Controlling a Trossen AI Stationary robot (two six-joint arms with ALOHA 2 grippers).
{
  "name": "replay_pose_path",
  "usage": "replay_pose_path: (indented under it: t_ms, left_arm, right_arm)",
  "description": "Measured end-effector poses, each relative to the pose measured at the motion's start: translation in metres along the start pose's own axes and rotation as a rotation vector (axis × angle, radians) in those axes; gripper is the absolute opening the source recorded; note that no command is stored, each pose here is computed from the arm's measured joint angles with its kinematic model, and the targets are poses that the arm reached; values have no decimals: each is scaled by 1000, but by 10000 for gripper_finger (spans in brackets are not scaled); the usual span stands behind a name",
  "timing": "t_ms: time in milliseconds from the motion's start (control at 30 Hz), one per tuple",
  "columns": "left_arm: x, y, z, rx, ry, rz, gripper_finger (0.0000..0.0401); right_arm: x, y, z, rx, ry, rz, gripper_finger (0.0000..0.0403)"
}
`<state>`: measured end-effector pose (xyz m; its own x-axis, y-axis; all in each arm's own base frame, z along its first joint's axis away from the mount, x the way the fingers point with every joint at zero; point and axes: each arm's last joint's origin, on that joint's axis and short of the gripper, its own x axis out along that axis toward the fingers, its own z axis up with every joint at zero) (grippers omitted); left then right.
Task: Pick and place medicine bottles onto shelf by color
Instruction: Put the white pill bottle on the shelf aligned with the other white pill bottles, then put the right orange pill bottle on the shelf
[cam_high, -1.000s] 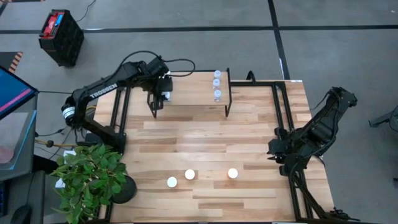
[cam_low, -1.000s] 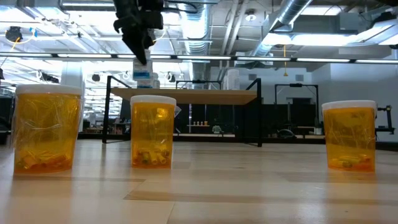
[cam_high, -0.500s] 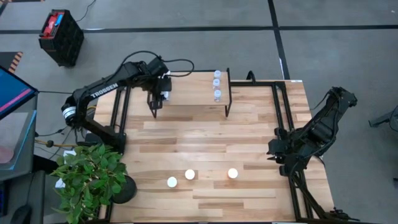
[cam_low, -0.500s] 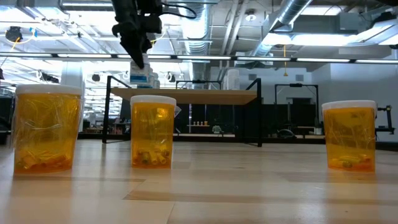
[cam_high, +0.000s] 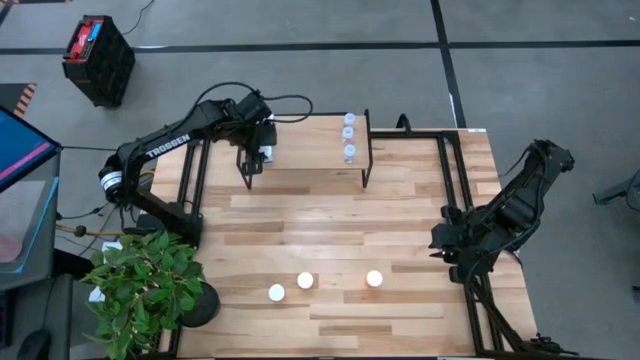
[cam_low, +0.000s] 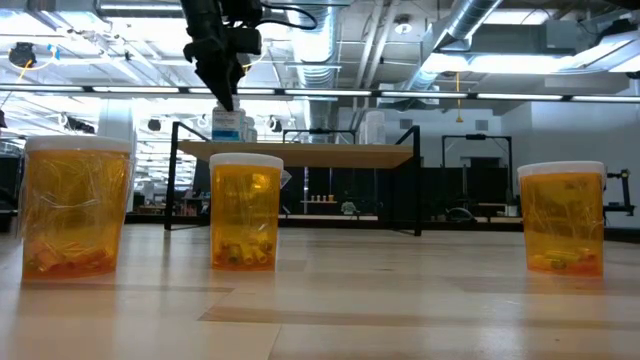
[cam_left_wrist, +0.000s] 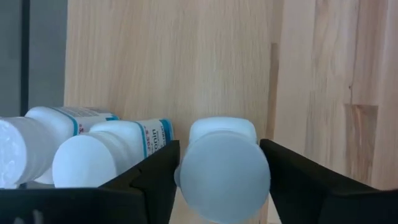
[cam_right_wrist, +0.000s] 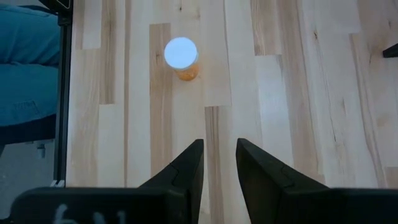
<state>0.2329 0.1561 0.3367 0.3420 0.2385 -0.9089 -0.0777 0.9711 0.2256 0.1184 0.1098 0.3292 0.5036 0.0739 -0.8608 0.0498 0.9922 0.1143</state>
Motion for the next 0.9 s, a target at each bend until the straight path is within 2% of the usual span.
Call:
replay_pose_path:
  t_ms: [167,333,733,800,900]
  left_arm:
    - [0,0,0,2,6,10,229]
    - [-3,1,1,-3,31,65,241]
    - [-47,-9,25,15,-97,96,243]
    - [-54,-16,27,-14,-104,60,243]
    - [-61,-32,29,-68,-108,-67,243]
  right_arm:
    - [0,0,0,0,0,0,118]
    - [0,0,0,0,3,2,118]
    - [0,0,0,0,4,3,118]
    - [0,0,0,0,4,3,118]
    - [0,1,1,5,-8,15,118]
